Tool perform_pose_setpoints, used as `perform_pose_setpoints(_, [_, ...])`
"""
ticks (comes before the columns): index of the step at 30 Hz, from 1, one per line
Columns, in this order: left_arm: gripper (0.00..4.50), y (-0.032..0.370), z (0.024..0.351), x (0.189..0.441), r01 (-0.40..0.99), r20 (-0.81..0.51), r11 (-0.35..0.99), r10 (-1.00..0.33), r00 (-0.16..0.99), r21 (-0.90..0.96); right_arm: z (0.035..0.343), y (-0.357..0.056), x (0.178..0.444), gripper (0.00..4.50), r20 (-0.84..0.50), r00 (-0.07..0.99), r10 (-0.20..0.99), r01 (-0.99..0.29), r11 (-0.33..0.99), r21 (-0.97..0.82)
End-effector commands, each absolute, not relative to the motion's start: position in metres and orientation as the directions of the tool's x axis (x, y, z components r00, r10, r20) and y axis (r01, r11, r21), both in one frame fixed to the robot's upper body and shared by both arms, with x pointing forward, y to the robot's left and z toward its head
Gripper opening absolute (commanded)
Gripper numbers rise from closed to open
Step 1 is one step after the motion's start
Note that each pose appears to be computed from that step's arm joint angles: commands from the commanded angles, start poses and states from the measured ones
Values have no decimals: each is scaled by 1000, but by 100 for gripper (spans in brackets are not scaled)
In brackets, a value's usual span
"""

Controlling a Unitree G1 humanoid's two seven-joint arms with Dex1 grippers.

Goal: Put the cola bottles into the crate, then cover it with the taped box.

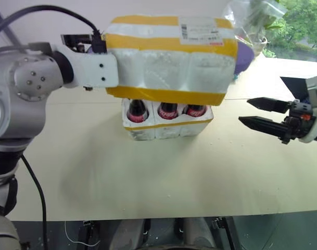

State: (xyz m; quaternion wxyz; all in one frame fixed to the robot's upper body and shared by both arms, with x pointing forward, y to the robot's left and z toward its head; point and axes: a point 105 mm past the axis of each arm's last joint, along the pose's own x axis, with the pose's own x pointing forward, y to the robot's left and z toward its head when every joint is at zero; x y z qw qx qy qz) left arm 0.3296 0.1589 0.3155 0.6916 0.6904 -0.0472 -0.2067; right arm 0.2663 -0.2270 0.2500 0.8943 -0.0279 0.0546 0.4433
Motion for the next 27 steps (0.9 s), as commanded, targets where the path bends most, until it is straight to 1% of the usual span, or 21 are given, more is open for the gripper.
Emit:
perform_pose_setpoints(1, [446, 170, 327, 319, 212, -206, -17, -329, 922, 977, 262, -224, 266, 450, -79, 600, 796, -800, 599, -45])
perform_pose_setpoints(4, [446, 174, 322, 313, 280, -260, 11, -334, 906, 960, 261, -224, 267, 450, -79, 598, 798, -801, 597, -44])
perform_pose_setpoints(9, [446, 180, 329, 311, 271, -251, 18, -325, 912, 962, 262, -222, 269, 450, -77, 592, 802, -806, 591, -44])
perform_pose_setpoints(14, [446, 186, 323, 319, 255, -255, -41, -310, 916, 966, 265, -221, 271, 450, -70, 586, 807, -810, 585, -43])
perform_pose_setpoints(18, [446, 181, 310, 321, 286, -282, -39, -334, 899, 957, 267, -222, 270, 450, -69, 589, 805, -808, 587, -46])
perform_pose_setpoints(22, [446, 180, 308, 323, 284, -274, -21, -343, 899, 959, 267, -225, 268, 450, -69, 598, 799, -802, 596, -46])
perform_pose_setpoints(27, [446, 179, 300, 327, 306, -300, -40, -346, 889, 951, 268, -227, 268, 450, -59, 605, 794, -796, 604, -45])
